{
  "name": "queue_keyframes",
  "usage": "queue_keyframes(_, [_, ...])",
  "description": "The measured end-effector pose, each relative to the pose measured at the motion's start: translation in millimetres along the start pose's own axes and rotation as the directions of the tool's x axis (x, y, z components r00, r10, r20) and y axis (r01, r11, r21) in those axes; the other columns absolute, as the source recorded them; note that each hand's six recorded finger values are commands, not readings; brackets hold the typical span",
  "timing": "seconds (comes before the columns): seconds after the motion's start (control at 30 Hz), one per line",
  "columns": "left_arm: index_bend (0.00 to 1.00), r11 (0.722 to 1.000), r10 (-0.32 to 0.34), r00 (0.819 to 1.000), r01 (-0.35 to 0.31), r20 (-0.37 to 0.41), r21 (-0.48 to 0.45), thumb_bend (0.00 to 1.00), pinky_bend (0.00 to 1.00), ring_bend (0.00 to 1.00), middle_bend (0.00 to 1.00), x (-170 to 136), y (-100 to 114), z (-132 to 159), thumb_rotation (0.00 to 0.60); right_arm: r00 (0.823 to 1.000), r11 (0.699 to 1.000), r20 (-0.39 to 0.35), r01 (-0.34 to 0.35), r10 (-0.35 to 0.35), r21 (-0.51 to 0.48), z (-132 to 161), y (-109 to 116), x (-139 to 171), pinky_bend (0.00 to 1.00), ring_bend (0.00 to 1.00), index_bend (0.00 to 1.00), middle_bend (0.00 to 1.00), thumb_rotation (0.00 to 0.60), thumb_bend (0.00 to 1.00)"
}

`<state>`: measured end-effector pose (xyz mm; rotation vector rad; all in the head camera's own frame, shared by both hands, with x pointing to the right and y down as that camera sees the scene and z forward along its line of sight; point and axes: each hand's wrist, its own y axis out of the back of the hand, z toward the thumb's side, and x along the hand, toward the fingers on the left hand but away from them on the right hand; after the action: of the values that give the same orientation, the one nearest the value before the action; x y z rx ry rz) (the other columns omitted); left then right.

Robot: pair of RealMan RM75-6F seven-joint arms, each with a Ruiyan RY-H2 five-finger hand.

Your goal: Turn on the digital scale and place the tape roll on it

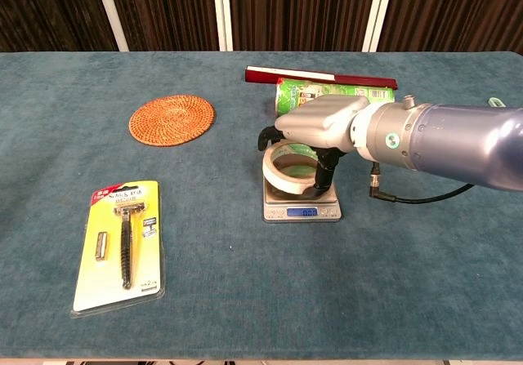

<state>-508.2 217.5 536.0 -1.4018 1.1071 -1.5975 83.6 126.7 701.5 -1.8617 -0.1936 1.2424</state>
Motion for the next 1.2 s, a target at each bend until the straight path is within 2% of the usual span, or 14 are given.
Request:
queue_keyframes(0.07, [0.01,1.000,0.000,1.000,0.000,0.000,0.000,0.04,0.00,0.00,0.00,-0.1,0.0,0.0,0.600,1.000,1.000,0.000,-0.003,0.003,-0.004,1.8,-0.3,-0.4,0.85,0.21,0.10,0.15,0.600,0.36])
queue_keyframes(0.1, [0.01,1.000,0.000,1.000,0.000,0.000,0.000,0.04,0.00,0.00,0.00,-0.1,0.0,0.1,0.600,1.000,1.000,0.000,-0.004,0.004,-0.008,2.7,-0.4,-0.7,0.74,0.19,0.08,0.14,0.600,0.36])
queue_keyframes(0.17, [0.01,1.000,0.000,1.000,0.000,0.000,0.001,0.04,0.00,0.00,0.00,-0.1,-0.1,0.1,0.600,1.000,1.000,0.000,-0.009,0.009,-0.010,3.9,-0.9,-1.2,0.26,0.13,0.03,0.10,0.600,0.35])
queue_keyframes(0.2, [0.01,1.000,-0.001,1.000,0.001,0.000,0.002,0.04,0.00,0.00,0.00,-0.1,-0.3,0.1,0.600,1.000,1.000,0.000,-0.013,0.013,-0.012,4.7,-1.3,-1.5,0.08,0.10,0.01,0.08,0.600,0.33])
queue_keyframes(0.23, [0.01,1.000,-0.001,1.000,0.001,0.000,0.002,0.04,0.00,0.00,0.00,-0.1,-0.4,0.1,0.600,1.000,1.000,0.001,-0.015,0.015,-0.014,5.2,-1.7,-1.8,0.05,0.09,0.01,0.07,0.600,0.32])
queue_keyframes(0.5, [0.01,1.000,0.001,1.000,-0.001,-0.002,0.003,0.04,0.00,0.00,0.00,0.0,-0.2,-0.2,0.600,1.000,0.999,0.014,-0.008,0.008,-0.033,8.7,-1.5,-6.0,0.00,0.01,0.00,0.02,0.600,0.27])
queue_keyframes(0.87, [0.01,1.000,0.007,1.000,-0.007,-0.007,0.002,0.04,0.00,0.00,0.00,0.1,1.5,-1.5,0.600,1.000,1.000,0.012,0.006,-0.005,-0.021,6.8,5.5,-0.5,0.00,0.00,0.00,0.00,0.600,0.26])
queue_keyframes(1.07, [0.01,1.000,0.018,1.000,-0.018,-0.013,-0.003,0.04,0.00,0.00,0.00,-0.1,4.6,-3.7,0.600,1.000,1.000,0.013,0.013,-0.013,-0.003,-1.8,15.2,20.1,0.00,0.00,0.00,0.00,0.600,0.26])
queue_keyframes(1.2, [0.01,1.000,0.019,1.000,-0.019,-0.007,-0.004,0.04,0.00,0.00,0.00,-1.2,4.8,-2.4,0.600,0.999,0.999,0.037,0.034,-0.035,0.013,-17.8,24.6,49.8,0.00,0.00,0.00,0.00,0.600,0.26])
